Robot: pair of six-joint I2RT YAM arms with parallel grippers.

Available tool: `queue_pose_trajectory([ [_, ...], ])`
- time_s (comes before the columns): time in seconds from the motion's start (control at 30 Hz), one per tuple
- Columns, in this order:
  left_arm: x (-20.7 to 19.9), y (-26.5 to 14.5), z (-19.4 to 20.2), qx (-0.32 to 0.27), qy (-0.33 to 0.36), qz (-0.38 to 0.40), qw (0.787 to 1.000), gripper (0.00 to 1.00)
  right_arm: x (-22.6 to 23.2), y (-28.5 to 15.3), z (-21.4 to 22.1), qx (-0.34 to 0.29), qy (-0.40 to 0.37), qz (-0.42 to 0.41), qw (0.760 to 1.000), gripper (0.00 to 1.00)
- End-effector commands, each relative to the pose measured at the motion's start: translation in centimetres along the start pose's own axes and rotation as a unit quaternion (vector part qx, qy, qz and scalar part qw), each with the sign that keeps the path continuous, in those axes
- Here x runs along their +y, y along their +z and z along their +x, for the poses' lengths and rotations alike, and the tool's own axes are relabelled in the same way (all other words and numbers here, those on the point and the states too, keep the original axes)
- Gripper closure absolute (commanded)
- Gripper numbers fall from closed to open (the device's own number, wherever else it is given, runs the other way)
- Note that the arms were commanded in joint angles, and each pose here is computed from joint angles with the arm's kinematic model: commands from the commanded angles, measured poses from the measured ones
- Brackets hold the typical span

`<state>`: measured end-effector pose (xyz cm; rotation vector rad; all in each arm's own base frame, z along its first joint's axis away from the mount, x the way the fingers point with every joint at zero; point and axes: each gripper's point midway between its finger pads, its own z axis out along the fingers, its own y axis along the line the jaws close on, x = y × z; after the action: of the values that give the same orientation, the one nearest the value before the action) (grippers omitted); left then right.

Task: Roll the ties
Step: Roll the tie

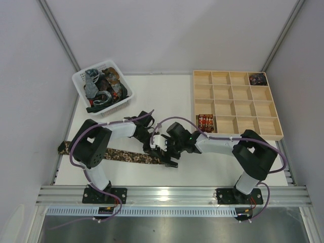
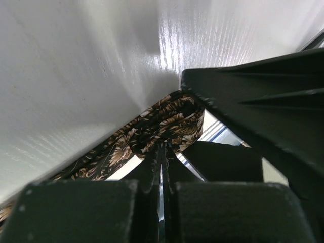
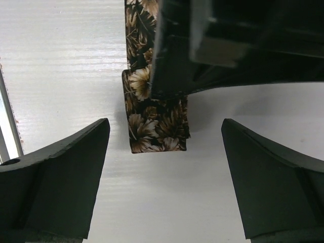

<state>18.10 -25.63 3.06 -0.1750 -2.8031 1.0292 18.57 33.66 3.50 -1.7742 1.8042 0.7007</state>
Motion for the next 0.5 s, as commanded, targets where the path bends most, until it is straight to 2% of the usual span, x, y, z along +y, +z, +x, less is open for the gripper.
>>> queue_pose_trajectory([
  [0.0,-0.9,-0.4,-1.2,-0.011,0.023,0.015,1.0,0.99,-0.1,0.4,-0.9,-0.005,-0.031,0.007,0.999,0.03],
  [0.2,-0.9,-0.4,-1.2,-0.008,0.024,0.016,1.0,1.0,-1.0,0.6,0.7,0.022,-0.027,0.051,0.998,0.1],
  [0.4,-0.6,-0.3,-1.1,-0.005,0.025,0.011,1.0,1.0,-1.9,0.9,1.4,0.04,-0.021,0.077,0.996,0.25],
  [0.47,-0.5,-0.3,-1.1,-0.006,0.025,0.01,1.0,0.99,-1.8,1.1,1.4,0.042,-0.02,0.072,0.996,0.27],
])
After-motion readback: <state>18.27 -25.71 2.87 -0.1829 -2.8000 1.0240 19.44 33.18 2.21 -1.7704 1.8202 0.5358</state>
